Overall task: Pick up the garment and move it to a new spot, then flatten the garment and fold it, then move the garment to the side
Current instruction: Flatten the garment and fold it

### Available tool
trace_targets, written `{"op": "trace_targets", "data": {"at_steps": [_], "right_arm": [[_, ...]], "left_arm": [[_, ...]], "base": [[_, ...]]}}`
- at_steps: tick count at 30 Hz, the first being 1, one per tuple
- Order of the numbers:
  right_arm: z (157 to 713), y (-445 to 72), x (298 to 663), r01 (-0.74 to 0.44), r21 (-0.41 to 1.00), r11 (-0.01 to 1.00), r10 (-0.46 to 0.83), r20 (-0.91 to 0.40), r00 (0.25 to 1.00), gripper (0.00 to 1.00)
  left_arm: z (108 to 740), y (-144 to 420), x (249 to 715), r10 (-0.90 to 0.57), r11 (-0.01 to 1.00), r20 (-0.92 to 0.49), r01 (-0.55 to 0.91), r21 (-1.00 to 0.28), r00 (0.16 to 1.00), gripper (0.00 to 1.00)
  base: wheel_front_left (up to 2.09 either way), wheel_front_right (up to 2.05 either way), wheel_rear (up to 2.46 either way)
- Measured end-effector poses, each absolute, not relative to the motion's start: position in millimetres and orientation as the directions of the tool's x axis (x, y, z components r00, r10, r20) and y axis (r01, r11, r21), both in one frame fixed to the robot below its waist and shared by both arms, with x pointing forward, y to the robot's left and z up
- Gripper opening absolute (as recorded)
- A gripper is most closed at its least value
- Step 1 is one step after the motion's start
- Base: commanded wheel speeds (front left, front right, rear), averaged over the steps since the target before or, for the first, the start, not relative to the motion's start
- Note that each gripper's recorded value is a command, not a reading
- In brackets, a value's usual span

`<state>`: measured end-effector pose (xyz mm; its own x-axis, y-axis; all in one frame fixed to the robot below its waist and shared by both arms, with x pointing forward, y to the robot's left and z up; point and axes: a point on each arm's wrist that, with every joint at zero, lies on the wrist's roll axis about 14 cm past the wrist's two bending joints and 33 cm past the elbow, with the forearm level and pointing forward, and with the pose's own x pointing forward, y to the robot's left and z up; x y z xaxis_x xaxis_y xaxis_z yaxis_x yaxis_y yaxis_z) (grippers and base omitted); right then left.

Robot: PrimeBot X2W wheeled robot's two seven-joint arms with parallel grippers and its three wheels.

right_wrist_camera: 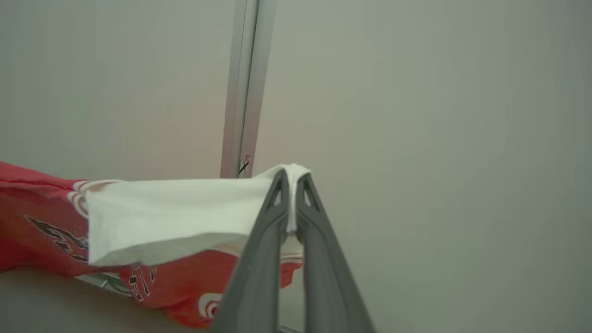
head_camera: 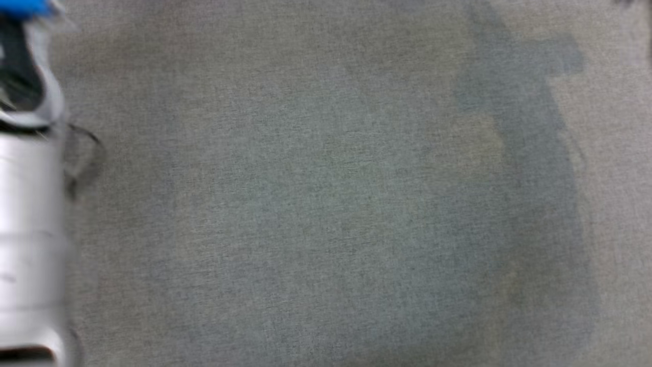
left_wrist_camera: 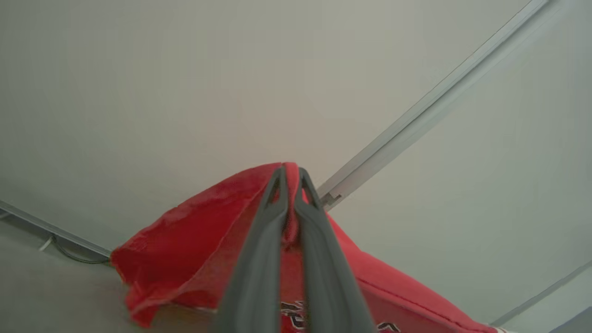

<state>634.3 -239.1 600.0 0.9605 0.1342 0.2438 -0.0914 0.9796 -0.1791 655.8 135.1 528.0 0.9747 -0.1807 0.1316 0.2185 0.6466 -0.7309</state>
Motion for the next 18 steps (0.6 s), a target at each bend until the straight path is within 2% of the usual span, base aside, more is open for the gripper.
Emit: {"op": "trace_targets", "data": {"at_steps": [4,9,18], "right_arm": [[516,-236,601,-0.123,-0.088,0.989,0.128,0.059,0.990,0.00],[453,-237,548,-0.105,0.026,0.994,0.108,-0.153,0.982,0.00],[417,-235,447,-0.037,0.154,0.987,0.099,-0.416,0.904,0.00]], "left_arm": [[463,127,620,-0.189,0.653,-0.014,0.115,-0.749,0.982,0.00],[398,122,556,-0.213,0.681,-0.212,-0.010,-0.732,0.954,0.00],[383,122,467,-0.223,0.697,-0.307,-0.069,-0.714,0.925,0.00]], "base": [[0.00,0.00,0.00],[0.00,0.00,0.00],[0.00,0.00,0.00]]}}
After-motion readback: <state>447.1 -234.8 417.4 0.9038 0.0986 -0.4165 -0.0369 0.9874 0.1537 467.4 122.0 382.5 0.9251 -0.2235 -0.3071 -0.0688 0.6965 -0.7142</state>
